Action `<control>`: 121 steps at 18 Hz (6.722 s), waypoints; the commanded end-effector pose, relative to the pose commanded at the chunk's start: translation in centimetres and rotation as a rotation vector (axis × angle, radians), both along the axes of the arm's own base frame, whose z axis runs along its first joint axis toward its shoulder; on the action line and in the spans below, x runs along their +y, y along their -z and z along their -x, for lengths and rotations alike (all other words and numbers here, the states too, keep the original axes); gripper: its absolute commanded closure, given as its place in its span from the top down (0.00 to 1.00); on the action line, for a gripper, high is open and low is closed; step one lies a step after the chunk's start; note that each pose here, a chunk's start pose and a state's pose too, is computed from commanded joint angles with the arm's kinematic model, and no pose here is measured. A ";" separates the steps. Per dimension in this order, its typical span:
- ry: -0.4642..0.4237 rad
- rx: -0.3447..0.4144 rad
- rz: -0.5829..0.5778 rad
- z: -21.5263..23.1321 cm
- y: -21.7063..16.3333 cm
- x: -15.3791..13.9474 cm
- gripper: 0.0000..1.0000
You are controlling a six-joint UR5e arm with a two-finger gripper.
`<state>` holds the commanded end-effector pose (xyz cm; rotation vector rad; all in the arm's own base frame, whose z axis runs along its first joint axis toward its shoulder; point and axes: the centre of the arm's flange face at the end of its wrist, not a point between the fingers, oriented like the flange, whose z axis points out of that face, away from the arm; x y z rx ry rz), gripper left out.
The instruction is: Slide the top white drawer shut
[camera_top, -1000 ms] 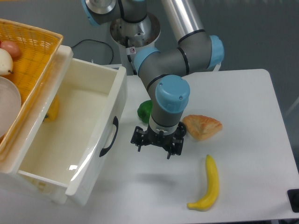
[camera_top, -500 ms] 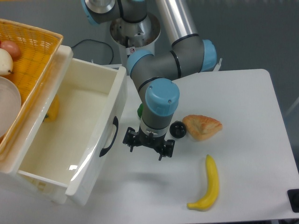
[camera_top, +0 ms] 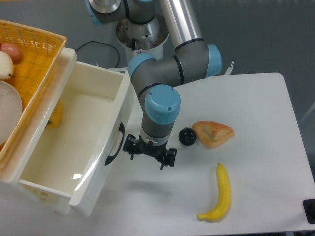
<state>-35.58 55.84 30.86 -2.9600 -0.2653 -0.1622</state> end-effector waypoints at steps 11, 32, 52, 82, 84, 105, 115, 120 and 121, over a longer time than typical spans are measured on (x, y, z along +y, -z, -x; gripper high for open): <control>0.022 0.002 -0.004 -1.3 -0.3 0.7 1.00; 0.077 0.005 -0.016 -4.9 -1.7 2.1 1.00; 0.117 -0.029 -0.021 -9.0 -1.4 2.1 1.00; 0.168 -0.039 -0.046 -11.9 -2.3 3.1 1.00; 0.166 -0.040 -0.047 -11.7 -2.3 3.1 1.00; 0.169 -0.062 -0.059 -12.2 -2.2 3.2 1.00; 0.172 -0.037 -0.080 -8.2 -2.6 2.1 1.00; 0.300 0.009 -0.103 -4.8 -2.8 0.2 1.00; 0.326 0.019 -0.102 -4.5 -2.8 0.0 1.00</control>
